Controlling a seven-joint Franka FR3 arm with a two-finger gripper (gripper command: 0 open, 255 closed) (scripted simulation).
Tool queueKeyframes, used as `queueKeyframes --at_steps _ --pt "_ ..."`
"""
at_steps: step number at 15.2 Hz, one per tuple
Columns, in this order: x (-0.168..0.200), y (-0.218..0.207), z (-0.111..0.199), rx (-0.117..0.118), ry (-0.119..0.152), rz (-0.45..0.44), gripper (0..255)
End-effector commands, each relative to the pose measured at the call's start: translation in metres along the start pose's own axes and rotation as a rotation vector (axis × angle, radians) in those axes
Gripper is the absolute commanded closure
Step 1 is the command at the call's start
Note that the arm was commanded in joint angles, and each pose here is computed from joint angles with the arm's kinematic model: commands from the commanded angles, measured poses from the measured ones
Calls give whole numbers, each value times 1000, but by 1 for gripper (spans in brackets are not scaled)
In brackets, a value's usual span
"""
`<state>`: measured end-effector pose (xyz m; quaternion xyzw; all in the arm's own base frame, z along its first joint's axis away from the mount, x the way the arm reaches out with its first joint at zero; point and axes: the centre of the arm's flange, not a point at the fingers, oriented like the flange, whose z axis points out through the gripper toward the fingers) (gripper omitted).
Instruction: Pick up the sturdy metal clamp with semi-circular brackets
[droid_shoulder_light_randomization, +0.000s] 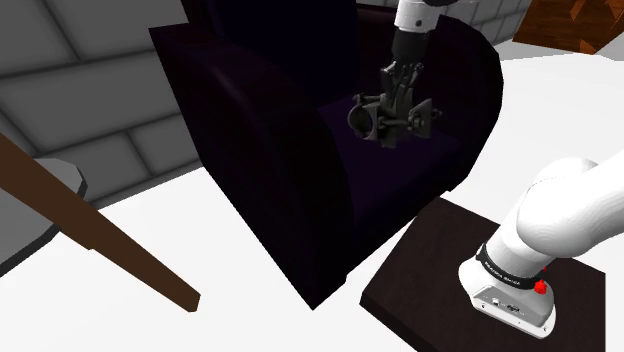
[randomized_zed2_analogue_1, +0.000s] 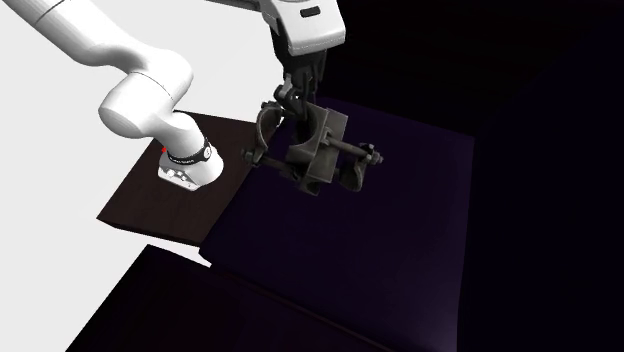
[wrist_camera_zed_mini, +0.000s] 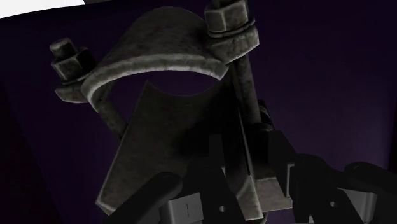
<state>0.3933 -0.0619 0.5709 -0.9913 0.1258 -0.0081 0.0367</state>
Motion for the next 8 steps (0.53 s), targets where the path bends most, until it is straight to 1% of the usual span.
queueKeyframes --at_steps 1,6,8 --pt "0 0 -11 0 2 0 255" --pt "0 -2 -37 0 2 0 255" --pt "0 -2 -38 0 2 0 255"
